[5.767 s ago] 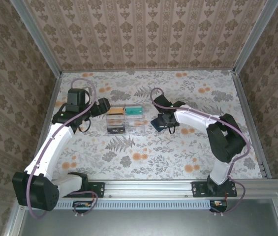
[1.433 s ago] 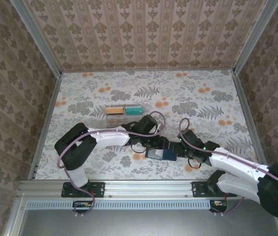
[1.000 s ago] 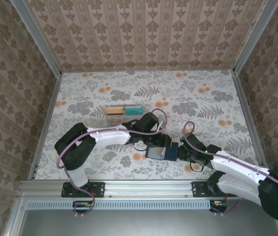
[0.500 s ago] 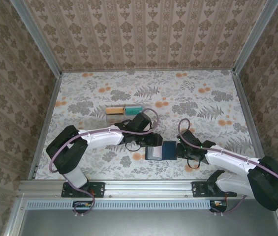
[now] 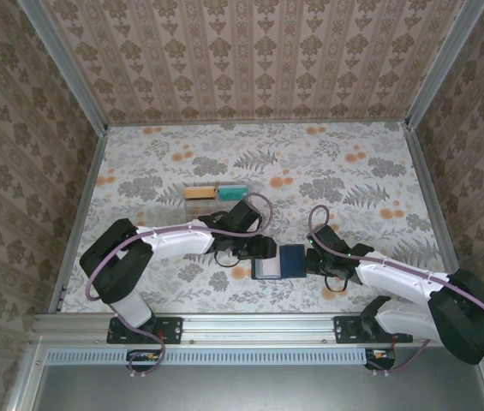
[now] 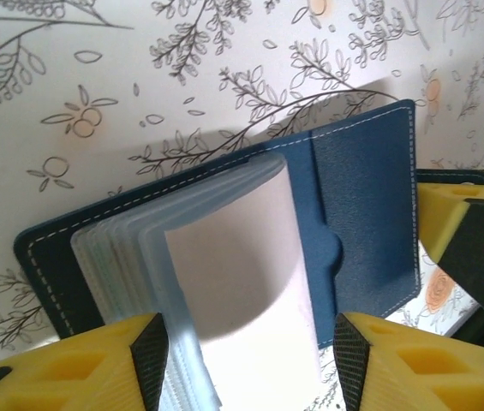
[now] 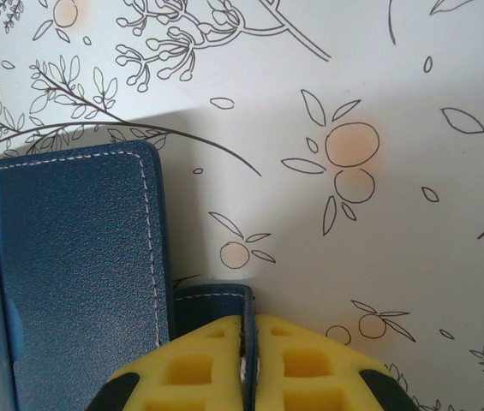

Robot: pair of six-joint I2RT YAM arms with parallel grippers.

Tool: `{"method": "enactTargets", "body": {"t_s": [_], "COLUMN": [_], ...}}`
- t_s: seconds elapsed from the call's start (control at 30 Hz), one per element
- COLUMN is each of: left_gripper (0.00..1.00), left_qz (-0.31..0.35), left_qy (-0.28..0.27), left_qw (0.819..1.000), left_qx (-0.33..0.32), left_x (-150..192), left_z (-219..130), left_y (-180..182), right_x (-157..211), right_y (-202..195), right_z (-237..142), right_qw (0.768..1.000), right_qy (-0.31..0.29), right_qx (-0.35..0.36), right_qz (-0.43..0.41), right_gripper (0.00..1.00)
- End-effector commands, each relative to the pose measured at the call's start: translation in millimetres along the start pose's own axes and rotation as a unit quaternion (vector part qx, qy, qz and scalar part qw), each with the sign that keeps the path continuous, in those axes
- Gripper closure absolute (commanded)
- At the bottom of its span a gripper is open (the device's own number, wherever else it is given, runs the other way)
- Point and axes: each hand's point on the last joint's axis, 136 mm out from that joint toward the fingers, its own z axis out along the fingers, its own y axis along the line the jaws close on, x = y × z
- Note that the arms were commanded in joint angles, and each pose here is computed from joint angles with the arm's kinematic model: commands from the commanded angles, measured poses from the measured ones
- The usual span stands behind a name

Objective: Take the credit cards out of the card holder

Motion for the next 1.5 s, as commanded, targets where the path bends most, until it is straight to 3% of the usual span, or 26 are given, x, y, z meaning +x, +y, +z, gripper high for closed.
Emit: {"method": "enactTargets", "body": {"t_s": [0.0,0.47,0.97,1.23,1.47], "left_gripper": [0.44,0.44,0.41,0.41,0.41], "left_qz": [0.001,0.001,0.025,0.023,0.01], "left_qy": [0.01,0.033,0.027,0.005,0.019], "left_qw": [1.0,0.999,0.995,0.999,1.0], "left_qx": [-0.023,-0.002,0.088,0.032,-0.014], "left_x": [9,15,-1,-4,12], "left_z": [-2,17,16,-2,-8], "left_y": [6,-2,-48,-31,-8], "right_x": [3,2,2,2,4], "right_y": [2,7,8,6,5], "right_z": [2,3,3,1,4], "right_qw": [1.0,1.0,1.0,1.0,1.0], "right_qy": [0.009,0.01,0.01,0.008,0.01], "right_qx": [-0.007,-0.018,-0.02,-0.017,-0.017], "right_qz": [-0.003,0.0,0.0,-0.002,-0.001], "right_gripper": [0.93,0.93,0.93,0.93,0.93]}}
